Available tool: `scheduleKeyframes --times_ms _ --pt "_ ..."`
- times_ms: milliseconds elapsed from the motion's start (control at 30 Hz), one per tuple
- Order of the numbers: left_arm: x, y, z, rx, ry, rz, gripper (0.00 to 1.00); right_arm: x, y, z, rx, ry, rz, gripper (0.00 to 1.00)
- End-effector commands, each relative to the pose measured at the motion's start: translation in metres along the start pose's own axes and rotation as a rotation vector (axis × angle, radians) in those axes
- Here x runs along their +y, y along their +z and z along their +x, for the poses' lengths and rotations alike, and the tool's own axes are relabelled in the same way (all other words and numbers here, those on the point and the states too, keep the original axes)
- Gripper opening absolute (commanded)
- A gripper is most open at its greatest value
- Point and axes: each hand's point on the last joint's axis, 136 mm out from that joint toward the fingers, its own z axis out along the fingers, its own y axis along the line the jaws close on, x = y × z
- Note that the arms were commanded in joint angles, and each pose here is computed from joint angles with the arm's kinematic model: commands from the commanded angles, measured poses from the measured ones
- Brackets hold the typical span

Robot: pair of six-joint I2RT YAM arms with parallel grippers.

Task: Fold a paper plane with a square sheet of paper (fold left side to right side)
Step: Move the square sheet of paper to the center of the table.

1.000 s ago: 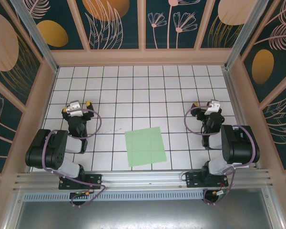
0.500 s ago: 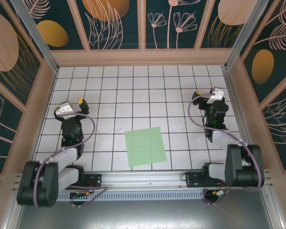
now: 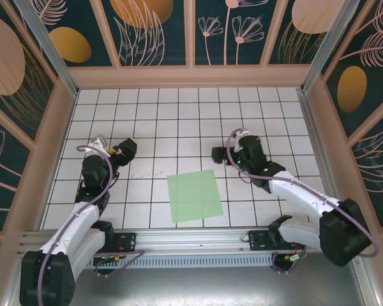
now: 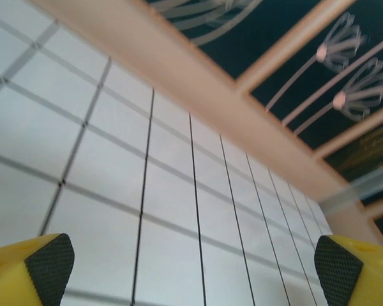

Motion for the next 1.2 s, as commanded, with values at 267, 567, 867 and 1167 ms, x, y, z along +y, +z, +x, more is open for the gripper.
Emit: scheduleKeyframes --times_ms 267,567,867,1167 --pt "-0.002 0.013 0.029 0.154 -0.037 0.008 0.99 0.079 0.038 0.116 0.452 -0.261 0.033 0.99" --pt "0.004 0.014 0.027 0.154 -0.014 -0.032 0.98 0.077 0.061 0.135 0.488 -0.270 0.051 0.99" --pt "0.007 0.014 0.026 0.151 -0.016 -0.055 0.98 0.067 0.085 0.135 0.478 -0.199 0.048 0.99" --pt "0.013 0.013 0.028 0.154 -0.017 -0.085 0.98 0.051 0.121 0.110 0.433 -0.154 0.067 0.97"
